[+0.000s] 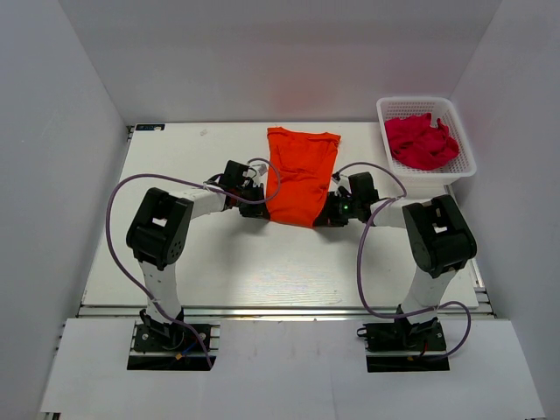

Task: Fold and stack the t-shirts
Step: Grab one side of the 2/3 rectangular tshirt with both arms, then fold the long partially folded tshirt into a neat square

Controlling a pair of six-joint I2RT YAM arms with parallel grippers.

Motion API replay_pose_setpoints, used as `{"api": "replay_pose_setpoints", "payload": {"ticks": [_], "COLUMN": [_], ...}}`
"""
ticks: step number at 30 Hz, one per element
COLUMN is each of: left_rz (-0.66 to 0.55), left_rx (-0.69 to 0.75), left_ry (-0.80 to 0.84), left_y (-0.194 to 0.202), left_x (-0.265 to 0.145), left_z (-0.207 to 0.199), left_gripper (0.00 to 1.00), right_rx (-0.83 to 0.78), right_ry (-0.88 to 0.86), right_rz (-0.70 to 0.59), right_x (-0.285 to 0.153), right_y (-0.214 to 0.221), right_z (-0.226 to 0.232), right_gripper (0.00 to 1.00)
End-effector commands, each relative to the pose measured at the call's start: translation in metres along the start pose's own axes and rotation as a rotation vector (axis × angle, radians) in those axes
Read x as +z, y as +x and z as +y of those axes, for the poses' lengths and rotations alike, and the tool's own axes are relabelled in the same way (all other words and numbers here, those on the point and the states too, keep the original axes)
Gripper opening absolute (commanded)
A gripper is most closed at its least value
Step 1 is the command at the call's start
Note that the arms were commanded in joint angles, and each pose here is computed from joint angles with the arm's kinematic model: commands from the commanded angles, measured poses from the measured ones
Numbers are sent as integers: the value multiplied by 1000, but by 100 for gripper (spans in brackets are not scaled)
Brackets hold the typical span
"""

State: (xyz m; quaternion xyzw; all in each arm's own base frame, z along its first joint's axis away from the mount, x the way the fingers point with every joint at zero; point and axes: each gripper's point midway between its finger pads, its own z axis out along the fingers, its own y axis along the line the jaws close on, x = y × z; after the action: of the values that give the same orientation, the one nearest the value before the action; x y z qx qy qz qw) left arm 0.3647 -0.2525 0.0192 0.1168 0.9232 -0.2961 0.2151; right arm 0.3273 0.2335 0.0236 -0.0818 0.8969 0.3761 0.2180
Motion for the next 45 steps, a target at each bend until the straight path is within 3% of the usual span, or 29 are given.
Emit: {"api": "replay_pose_setpoints", "payload": {"ticks": [1,10,18,22,28,35,45], "left_rz": [10,-13,-74,-113,-105,-204,-181], "left_rx": [5,42,54,58,25,25,-30], "left_ry": [11,134,283,264,234,132,13], "left_y": [3,21,37,34,34,-12,-65], "left_x": [-14,-78,-154,-181,-181,-168,-124], "left_z": [-12,-61,-112,-121,-117,-105,-78], "left_gripper": [0,0,0,0,0,0,0], "right_rx": [-33,-117,-262,-278,-250,-184,-172], "right_ry": [-37,-88,-236,-259,-211,-82,27], "right_rz": [-12,36,-46,-65,-102,-165,-240], "right_x": [-6,-72,-142,-160,-163,-155,-139], "right_y": [-7,22,21,21,17,-5,-51], "right_z": [12,58,125,138,136,115,96], "right_gripper": [0,0,0,0,0,0,0]}}
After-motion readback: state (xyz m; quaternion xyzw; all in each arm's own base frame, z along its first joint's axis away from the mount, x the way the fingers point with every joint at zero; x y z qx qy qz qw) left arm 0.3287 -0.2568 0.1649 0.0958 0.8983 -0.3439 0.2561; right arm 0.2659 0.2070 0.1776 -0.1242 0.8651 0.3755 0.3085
